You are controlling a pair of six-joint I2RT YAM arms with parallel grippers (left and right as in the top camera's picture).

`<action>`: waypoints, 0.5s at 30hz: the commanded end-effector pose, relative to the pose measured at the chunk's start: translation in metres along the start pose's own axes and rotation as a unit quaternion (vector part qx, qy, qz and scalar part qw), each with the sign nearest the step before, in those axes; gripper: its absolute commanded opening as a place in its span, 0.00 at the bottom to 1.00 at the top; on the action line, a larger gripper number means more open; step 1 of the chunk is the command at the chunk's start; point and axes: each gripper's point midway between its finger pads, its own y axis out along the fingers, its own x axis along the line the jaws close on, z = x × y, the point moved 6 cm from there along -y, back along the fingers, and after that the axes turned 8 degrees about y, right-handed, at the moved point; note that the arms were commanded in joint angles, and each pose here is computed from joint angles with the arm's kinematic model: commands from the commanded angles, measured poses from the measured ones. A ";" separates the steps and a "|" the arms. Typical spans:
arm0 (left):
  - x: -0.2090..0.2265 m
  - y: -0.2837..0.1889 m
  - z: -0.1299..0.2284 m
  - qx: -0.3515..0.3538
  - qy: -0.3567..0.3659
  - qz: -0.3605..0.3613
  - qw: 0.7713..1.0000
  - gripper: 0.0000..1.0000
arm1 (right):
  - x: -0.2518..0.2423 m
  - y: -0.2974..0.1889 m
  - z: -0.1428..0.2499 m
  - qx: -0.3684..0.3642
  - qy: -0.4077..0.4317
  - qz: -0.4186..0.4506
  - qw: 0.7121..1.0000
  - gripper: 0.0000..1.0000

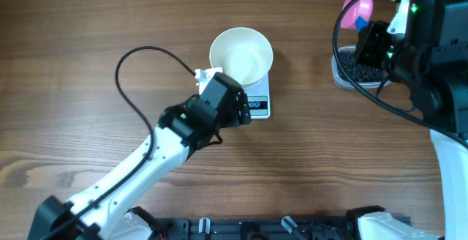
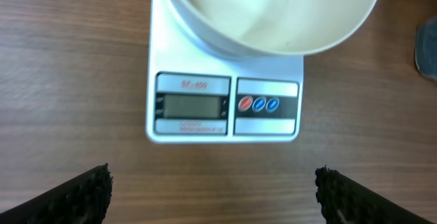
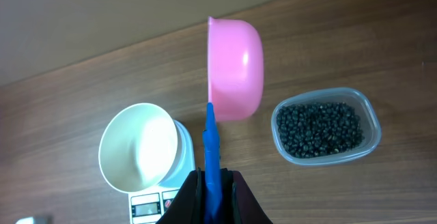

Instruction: Scoop item into bowl and weigh 150g on scale

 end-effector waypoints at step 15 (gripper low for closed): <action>0.000 0.082 0.022 0.018 0.048 -0.093 0.994 1.00 | -0.001 -0.001 -0.006 -0.011 -0.020 0.008 1.000 0.04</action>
